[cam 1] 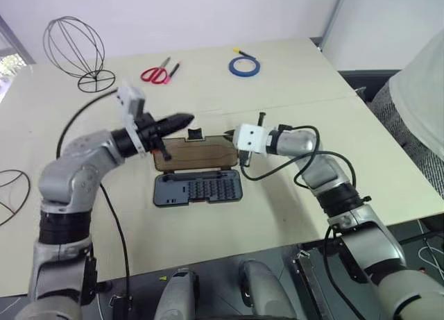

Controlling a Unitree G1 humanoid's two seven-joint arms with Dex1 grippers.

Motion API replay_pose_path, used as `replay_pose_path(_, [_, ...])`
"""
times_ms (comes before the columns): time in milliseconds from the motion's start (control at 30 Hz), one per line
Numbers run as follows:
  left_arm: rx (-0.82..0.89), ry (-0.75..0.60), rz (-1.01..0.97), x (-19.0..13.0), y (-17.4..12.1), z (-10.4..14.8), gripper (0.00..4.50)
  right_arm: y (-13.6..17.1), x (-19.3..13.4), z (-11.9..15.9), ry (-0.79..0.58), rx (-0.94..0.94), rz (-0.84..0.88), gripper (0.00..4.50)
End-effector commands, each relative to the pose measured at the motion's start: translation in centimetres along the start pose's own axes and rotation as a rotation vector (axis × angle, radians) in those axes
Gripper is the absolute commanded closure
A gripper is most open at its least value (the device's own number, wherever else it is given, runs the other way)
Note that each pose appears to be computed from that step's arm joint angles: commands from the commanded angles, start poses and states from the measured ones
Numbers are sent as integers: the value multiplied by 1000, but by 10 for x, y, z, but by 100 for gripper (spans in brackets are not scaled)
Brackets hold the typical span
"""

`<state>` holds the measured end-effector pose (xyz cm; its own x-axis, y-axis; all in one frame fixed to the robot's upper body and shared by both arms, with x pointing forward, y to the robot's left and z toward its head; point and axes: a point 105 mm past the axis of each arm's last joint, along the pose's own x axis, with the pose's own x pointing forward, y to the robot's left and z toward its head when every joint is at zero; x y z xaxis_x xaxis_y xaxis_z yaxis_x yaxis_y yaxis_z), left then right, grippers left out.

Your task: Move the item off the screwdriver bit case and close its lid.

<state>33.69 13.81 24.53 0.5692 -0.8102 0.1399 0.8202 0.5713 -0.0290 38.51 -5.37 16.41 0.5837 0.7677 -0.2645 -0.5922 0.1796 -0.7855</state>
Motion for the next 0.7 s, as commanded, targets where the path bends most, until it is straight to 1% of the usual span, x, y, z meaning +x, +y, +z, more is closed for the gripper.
replay_pose_path(33, [-11,-104,123,-8,26,25,450,-1,2,17,-57,-38,-9,445])
replay_pose_path(100, [-14,-126,208,-14,44,29,450,-1,2,17,-57,-45,-11,445])
replay_pose_path(133, [-18,-135,279,-21,58,28,450,-2,2,18,-58,-49,-11,445])
replay_pose_path(200, [-23,-142,372,-31,78,24,450,-3,2,19,-60,-54,-11,445])
replay_pose_path(300, [-29,-103,436,-45,95,7,450,-3,2,20,-63,-60,-11,445])
replay_pose_path(367, [-42,-60,463,-54,103,-11,450,-4,3,21,-64,-64,-11,445])
replay_pose_path(467, [-68,10,468,-63,110,-39,450,-6,3,23,-69,-72,-15,445])
replay_pose_path(567, [-96,93,420,-65,106,-68,450,-8,3,25,-75,-78,-20,445])
replay_pose_path(700, [-110,168,373,-68,101,-93,450,-9,3,25,-75,-84,-21,445])
